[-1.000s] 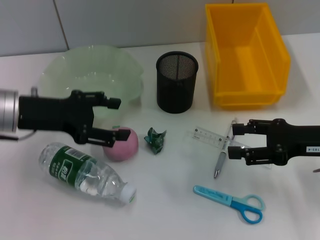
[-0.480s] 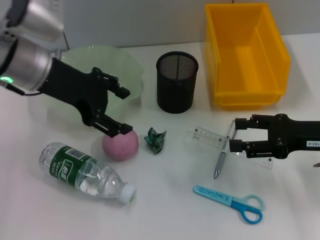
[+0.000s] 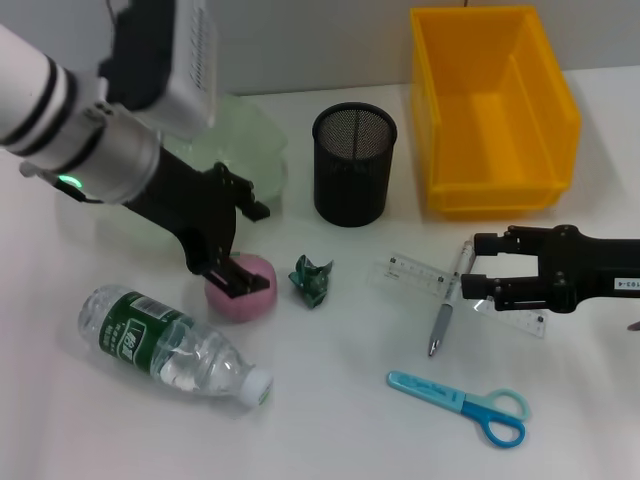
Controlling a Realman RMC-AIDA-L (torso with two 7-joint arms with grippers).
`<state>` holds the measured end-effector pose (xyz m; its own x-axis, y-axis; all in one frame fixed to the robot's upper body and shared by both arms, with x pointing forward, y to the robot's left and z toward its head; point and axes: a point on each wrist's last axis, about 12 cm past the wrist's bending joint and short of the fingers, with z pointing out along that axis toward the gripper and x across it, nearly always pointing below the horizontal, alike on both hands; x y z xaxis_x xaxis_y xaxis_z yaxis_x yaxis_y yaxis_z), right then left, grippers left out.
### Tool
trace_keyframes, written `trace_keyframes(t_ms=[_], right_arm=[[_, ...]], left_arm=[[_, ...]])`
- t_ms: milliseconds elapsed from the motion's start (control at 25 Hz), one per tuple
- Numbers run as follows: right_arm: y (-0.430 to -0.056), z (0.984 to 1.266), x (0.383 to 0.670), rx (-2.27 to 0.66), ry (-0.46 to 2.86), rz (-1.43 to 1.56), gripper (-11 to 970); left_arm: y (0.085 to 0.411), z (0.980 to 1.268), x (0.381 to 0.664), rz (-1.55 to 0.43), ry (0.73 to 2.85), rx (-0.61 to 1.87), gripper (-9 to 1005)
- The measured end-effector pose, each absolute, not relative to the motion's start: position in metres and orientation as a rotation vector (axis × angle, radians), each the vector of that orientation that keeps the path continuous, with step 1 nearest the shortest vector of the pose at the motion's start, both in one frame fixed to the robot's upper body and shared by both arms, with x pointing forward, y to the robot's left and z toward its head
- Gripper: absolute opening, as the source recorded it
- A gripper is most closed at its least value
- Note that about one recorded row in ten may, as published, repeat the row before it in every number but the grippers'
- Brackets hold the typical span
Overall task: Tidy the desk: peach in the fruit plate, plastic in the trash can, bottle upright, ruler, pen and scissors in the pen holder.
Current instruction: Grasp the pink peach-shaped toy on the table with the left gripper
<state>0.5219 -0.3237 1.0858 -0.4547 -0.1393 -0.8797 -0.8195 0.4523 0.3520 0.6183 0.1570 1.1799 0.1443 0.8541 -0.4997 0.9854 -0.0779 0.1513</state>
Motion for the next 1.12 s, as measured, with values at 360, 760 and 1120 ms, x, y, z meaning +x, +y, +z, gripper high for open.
trace_keyframes(t_ms=[360, 760, 1120], right_arm=[[-0.325, 1.085, 0.522, -0.804, 1.886, 1.032, 808], [-0.324, 1.085, 0.522, -0.808, 1.887, 1.032, 807], [-0.324, 1.084, 0.522, -0.809, 1.888, 1.034, 807]], left_arm=[[0.147, 1.163, 0.615, -0.299, 1.785, 2.028, 854], [0.148, 1.148, 0.615, -0.252, 1.819, 2.017, 849], [0.151, 1.141, 0.614, -0.260, 1.847, 2.007, 844]])
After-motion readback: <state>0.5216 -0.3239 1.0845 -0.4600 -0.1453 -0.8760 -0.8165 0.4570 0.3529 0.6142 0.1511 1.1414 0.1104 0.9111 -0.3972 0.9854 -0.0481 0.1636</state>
